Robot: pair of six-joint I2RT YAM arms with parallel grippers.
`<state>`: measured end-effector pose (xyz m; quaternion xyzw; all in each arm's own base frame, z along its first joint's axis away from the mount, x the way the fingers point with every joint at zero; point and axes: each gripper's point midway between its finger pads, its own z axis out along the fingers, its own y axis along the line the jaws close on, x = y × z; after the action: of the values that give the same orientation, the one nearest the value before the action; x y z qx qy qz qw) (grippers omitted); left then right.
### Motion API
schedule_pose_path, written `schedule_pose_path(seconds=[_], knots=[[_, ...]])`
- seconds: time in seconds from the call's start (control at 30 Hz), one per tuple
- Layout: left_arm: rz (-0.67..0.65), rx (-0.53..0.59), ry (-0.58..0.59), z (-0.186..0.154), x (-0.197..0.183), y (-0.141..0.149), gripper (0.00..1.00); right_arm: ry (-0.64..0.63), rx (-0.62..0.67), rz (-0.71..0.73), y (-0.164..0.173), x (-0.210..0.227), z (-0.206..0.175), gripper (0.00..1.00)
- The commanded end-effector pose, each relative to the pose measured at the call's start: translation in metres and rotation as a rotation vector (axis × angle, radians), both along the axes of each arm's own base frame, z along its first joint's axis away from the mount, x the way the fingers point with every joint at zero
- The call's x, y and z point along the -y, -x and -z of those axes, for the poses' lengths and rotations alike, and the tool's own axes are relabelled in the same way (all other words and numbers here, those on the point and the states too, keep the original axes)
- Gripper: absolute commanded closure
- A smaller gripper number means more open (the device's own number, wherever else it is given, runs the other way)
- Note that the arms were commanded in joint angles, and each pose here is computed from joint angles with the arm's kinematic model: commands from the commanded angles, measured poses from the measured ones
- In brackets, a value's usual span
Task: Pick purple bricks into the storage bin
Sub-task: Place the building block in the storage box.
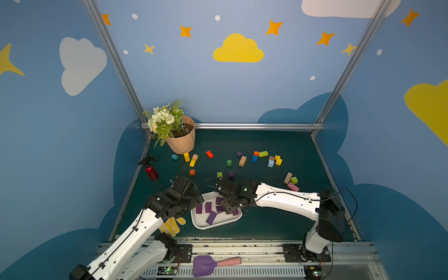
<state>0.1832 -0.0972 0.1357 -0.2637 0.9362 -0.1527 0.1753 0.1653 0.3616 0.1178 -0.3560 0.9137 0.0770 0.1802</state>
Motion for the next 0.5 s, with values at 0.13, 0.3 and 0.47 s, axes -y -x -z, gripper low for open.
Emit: schedule_pose_path(seconds=[0.13, 0.3, 0.47], knots=[[-0.051, -0.017, 0.047, 0.002, -0.001, 0.0, 0.0, -0.016, -0.045, 0.027, 0.0, -0.014, 0.018, 0.4], [-0.053, -0.021, 0.08, 0.003, 0.001, -0.004, 0.0, -0.012, -0.058, 0.043, -0.003, -0.017, 0.027, 0.4], [-0.052, -0.034, 0.115, 0.007, 0.005, -0.008, 0.0, -0.007, -0.069, 0.05, -0.005, -0.019, 0.034, 0.4]])
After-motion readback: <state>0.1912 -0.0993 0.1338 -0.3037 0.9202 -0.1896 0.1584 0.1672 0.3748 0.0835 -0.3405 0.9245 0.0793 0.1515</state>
